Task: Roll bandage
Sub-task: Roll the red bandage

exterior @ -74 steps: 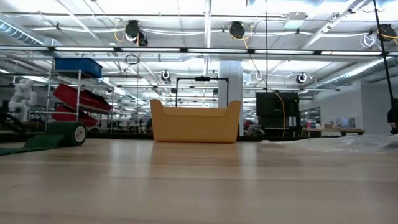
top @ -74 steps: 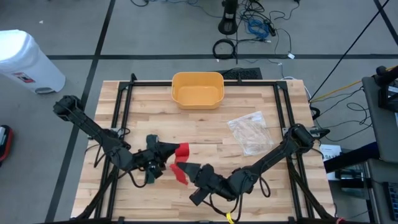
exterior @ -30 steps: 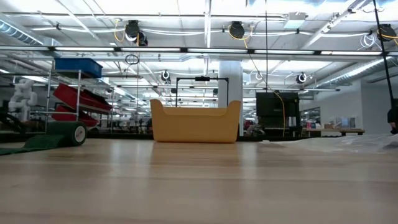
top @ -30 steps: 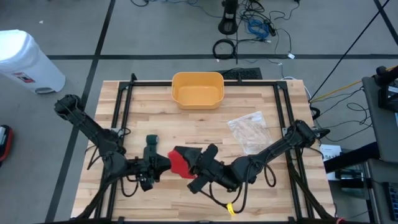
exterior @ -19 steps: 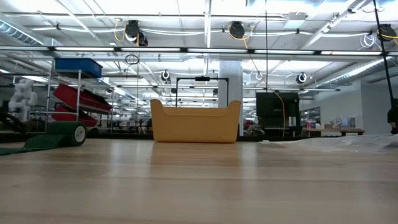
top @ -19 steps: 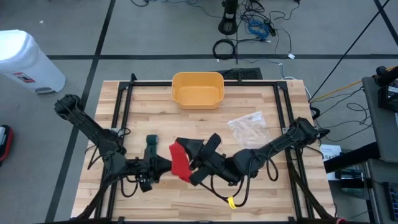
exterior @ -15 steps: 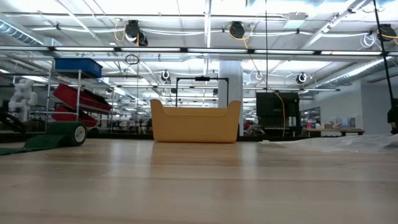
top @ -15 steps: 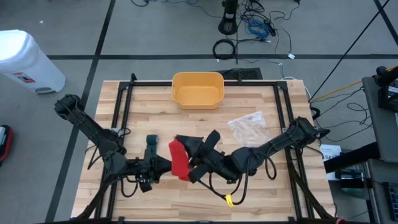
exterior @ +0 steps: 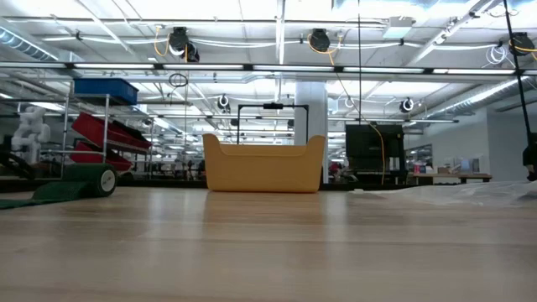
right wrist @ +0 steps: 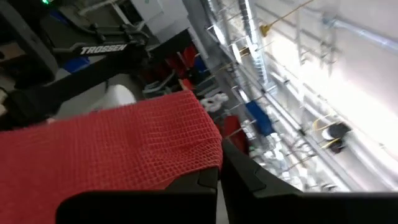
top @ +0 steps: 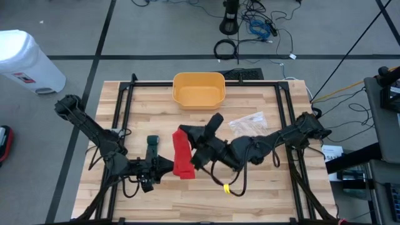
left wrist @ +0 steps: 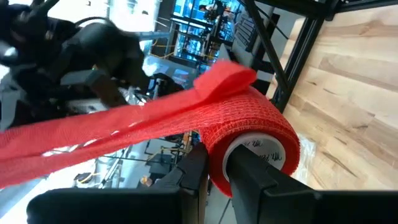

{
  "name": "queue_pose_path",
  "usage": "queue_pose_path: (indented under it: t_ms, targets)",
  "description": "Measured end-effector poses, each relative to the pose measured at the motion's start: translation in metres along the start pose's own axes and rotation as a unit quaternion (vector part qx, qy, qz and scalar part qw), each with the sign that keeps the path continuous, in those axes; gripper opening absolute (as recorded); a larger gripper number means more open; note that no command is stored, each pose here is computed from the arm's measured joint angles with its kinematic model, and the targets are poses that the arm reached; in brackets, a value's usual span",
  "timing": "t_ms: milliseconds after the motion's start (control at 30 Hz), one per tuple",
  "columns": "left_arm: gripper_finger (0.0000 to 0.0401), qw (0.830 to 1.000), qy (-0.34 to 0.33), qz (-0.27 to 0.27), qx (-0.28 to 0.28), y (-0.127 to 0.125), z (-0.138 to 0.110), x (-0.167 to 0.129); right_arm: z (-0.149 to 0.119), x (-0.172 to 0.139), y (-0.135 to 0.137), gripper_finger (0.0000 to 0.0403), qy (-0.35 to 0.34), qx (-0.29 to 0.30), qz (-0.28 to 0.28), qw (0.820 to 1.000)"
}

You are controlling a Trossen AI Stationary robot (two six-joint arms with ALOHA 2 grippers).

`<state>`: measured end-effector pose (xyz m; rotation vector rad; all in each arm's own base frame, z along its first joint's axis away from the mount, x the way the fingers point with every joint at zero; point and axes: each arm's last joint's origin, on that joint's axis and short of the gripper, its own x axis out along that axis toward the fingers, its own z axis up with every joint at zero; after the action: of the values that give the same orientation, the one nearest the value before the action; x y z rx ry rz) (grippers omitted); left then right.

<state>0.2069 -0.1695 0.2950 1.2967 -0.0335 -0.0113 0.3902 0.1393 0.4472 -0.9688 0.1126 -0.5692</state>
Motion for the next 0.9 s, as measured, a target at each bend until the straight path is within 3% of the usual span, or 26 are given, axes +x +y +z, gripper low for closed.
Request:
queue_pose_path:
  t_ms: [300, 900]
  targets:
    - [0.0057, 1.0, -0.022, -0.007, 0.001, -0.001, 0.001, 0.0, -0.029, 0.019, -0.02, 0.0, 0.004, 0.102, 0.063, 0.993]
    - [0.0056, 0.998, -0.046, -0.032, 0.003, -0.006, 0.001, 0.001, -0.069, 0.05, -0.027, 0.0, 0.031, 0.192, 0.137, 0.971]
